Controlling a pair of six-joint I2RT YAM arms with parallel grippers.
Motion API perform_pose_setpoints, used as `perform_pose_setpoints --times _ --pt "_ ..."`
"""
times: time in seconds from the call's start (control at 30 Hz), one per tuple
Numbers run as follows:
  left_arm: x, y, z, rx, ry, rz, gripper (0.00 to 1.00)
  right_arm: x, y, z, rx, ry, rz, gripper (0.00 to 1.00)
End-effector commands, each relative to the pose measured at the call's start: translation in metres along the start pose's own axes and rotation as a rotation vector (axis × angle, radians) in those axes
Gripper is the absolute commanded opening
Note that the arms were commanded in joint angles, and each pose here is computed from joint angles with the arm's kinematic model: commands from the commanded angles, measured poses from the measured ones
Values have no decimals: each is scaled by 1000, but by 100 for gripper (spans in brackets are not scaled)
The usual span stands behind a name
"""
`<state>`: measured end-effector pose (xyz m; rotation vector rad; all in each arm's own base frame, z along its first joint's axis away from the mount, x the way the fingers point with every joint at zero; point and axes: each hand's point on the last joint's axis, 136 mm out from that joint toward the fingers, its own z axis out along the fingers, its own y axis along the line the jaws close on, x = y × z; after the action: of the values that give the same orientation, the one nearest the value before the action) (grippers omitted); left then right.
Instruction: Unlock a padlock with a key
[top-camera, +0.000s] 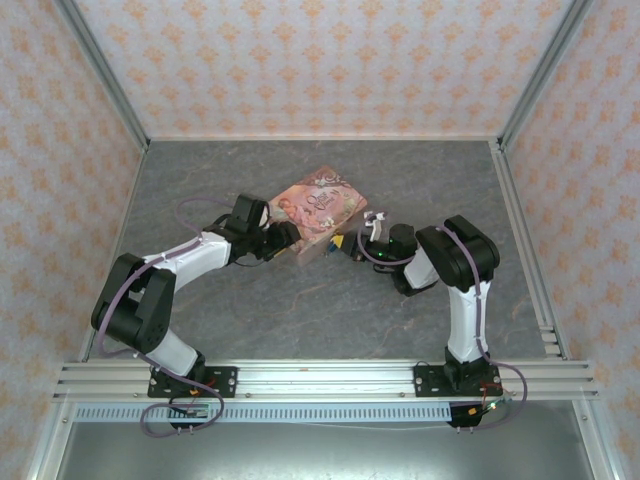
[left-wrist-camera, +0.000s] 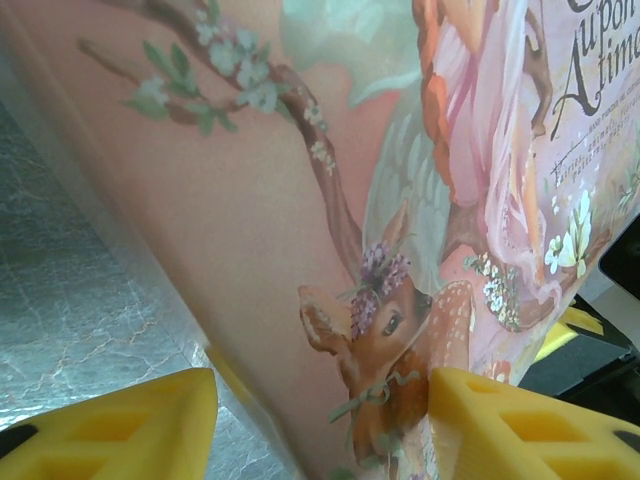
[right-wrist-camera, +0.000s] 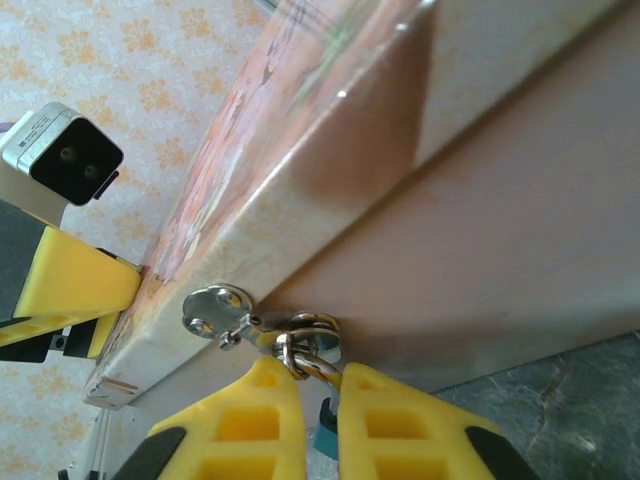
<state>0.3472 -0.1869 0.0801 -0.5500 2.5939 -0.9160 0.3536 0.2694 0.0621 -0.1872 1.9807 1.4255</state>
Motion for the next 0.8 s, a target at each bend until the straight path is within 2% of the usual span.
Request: perform_pose_setpoints --times 0.0,0.37,0.77 --pt "23 47 3 -168 63 -40 57 -7 12 1 -51 -20 -49 6" --pt "22 47 3 -169 65 -39 57 -8 11 2 -47 -27 -41 0" --pt "23 49 2 -173 65 -39 57 -31 7 -9 30 -139 4 0"
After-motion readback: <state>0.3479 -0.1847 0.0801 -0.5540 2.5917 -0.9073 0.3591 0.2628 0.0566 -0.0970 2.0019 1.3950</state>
